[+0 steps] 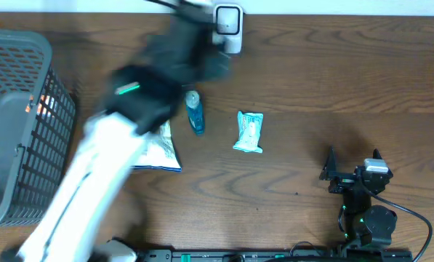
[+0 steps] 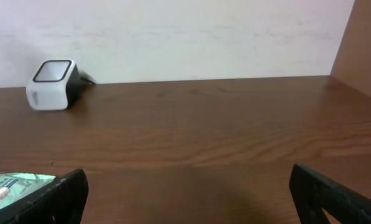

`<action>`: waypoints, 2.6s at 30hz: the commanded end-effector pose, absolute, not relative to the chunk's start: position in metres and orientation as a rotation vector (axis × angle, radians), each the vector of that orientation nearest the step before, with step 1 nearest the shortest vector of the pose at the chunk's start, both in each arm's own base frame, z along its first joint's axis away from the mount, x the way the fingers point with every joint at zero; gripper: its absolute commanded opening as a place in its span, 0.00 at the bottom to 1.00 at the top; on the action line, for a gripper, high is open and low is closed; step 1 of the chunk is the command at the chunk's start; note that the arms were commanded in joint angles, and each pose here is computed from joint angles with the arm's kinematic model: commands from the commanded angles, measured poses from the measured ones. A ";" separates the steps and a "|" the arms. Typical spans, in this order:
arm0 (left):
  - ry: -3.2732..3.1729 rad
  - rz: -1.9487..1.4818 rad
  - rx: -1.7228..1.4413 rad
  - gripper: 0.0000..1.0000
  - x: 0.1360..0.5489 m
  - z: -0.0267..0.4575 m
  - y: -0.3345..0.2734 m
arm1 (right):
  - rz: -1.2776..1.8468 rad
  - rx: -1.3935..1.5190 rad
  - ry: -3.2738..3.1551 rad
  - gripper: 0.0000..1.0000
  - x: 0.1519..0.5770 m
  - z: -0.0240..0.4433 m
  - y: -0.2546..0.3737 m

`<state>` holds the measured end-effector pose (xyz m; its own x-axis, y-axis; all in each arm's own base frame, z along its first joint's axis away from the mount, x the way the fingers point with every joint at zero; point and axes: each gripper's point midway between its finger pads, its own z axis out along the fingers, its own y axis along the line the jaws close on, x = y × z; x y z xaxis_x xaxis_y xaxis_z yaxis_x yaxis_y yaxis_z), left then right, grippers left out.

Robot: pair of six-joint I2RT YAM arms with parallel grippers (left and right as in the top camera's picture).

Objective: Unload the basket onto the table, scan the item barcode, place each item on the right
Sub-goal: 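Carry the wipes pack out and place it right of the bottle, then reach the left gripper into the basket and grasp the orange Kleenex tissue pack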

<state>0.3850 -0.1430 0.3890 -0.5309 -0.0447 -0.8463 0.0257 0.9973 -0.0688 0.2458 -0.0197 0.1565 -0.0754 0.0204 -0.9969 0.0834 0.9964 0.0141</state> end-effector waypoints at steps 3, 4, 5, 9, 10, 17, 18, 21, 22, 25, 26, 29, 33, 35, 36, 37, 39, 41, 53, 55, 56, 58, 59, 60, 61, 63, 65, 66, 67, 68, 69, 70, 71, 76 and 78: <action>1.973 0.306 -0.472 0.98 0.366 0.427 0.030 | -0.050 0.088 1.649 0.99 0.246 0.155 -0.021; 1.960 0.342 -0.555 0.98 0.360 0.427 0.056 | -0.050 0.088 1.649 0.99 0.246 0.155 -0.021; 1.947 0.377 -0.623 0.98 0.356 0.426 0.078 | -0.050 0.088 1.649 0.99 0.246 0.155 -0.021; 1.971 0.629 -0.814 0.98 0.329 0.407 0.177 | -0.050 0.088 1.649 0.99 0.246 0.155 -0.021; 2.002 0.680 -0.830 0.98 0.323 0.400 0.192 | -0.050 0.088 1.649 0.99 0.246 0.155 -0.021; 2.283 0.597 -0.737 0.98 0.327 0.335 0.256 | -0.050 0.088 1.649 0.99 0.246 0.155 -0.021; 2.351 0.497 -0.623 0.98 0.336 0.320 0.256 | -0.050 0.088 1.649 0.99 0.246 0.155 -0.021; 2.451 0.287 -0.364 0.98 0.353 0.287 0.256 | -0.050 0.088 1.649 0.99 0.246 0.155 -0.021; 2.472 0.252 -0.322 0.98 0.356 0.276 0.259 | -0.050 0.088 1.649 0.99 0.246 0.155 -0.021; 2.585 0.197 -0.246 0.98 0.366 0.224 0.277 | -0.050 0.088 1.649 0.99 0.246 0.155 -0.021; 2.613 0.184 -0.215 0.98 0.368 0.211 0.278 | -0.050 0.088 1.649 0.99 0.246 0.155 -0.021; 2.687 0.111 -0.094 0.98 0.382 0.170 0.274 | -0.050 0.088 1.649 0.99 0.246 0.155 -0.021; 2.763 0.044 0.009 0.98 0.400 0.114 0.271 | -0.050 0.088 1.649 0.99 0.246 0.155 -0.021; 2.782 0.027 0.054 0.98 0.409 0.089 0.271 | -0.050 0.088 1.649 0.99 0.246 0.155 -0.021; 2.786 0.025 0.078 0.98 0.412 0.081 0.271 | -0.050 0.088 1.649 0.99 0.246 0.155 -0.021; 2.788 0.026 0.108 0.98 0.414 0.075 0.271 | -0.050 0.088 1.649 0.99 0.246 0.155 -0.021; 2.786 0.033 0.159 0.98 0.419 0.066 0.271 | -0.050 0.088 1.649 0.99 0.246 0.155 -0.021; 2.775 0.053 0.192 0.98 0.425 0.060 0.274 | -0.050 0.088 1.649 0.99 0.246 0.155 -0.021; 2.662 -0.079 0.229 0.98 0.445 0.056 0.256 | -0.050 0.088 1.649 0.99 0.246 0.155 -0.021; 2.671 -0.107 0.224 0.98 0.442 0.050 0.252 | -0.050 0.088 1.649 0.99 0.246 0.155 -0.021; 2.678 -0.117 0.222 0.98 0.439 0.046 0.250 | -0.050 0.088 1.649 0.99 0.246 0.155 -0.021; 2.693 -0.135 0.218 0.98 0.435 0.039 0.246 | -0.050 0.088 1.649 0.99 0.246 0.155 -0.021; 2.703 -0.149 0.215 0.98 0.431 0.034 0.244 | -0.050 0.088 1.649 0.99 0.246 0.155 -0.021; 2.710 -0.158 0.214 0.99 0.429 0.030 0.242 | -0.050 0.088 1.649 0.99 0.246 0.155 -0.021; 2.717 -0.167 0.212 1.00 0.426 0.026 0.240 | -0.050 0.088 1.649 0.99 0.246 0.155 -0.021; 2.730 -0.184 0.208 0.89 0.420 0.012 0.236 | -0.050 0.088 1.649 0.99 0.246 0.155 -0.021; 2.735 -0.189 0.207 0.66 0.417 0.004 0.233 | -0.050 0.088 1.649 0.99 0.246 0.155 -0.021; 2.739 -0.193 0.205 0.54 0.415 0.003 0.233 | -0.050 0.088 1.649 0.99 0.246 0.155 -0.021; 2.740 -0.193 0.202 0.45 0.415 0.003 0.233 | -0.050 0.088 1.649 0.99 0.246 0.155 -0.021; 2.741 -0.188 0.200 0.37 0.414 0.003 0.234 | -0.050 0.088 1.649 0.99 0.246 0.155 -0.021; 2.738 -0.182 0.196 0.29 0.414 0.005 0.236 | -0.050 0.088 1.649 0.99 0.246 0.155 -0.021; 2.733 -0.175 0.187 0.26 0.415 0.009 0.238 | -0.050 0.088 1.649 0.99 0.246 0.155 -0.021; 2.725 -0.163 0.180 0.24 0.415 0.014 0.241 | -0.050 0.088 1.649 0.99 0.246 0.155 -0.021; 2.656 -0.063 0.142 0.23 0.411 0.062 0.260 | -0.050 0.088 1.649 0.99 0.246 0.155 -0.021; 2.604 0.005 0.112 0.22 0.407 0.097 0.269 | -0.050 0.088 1.649 0.99 0.246 0.155 -0.021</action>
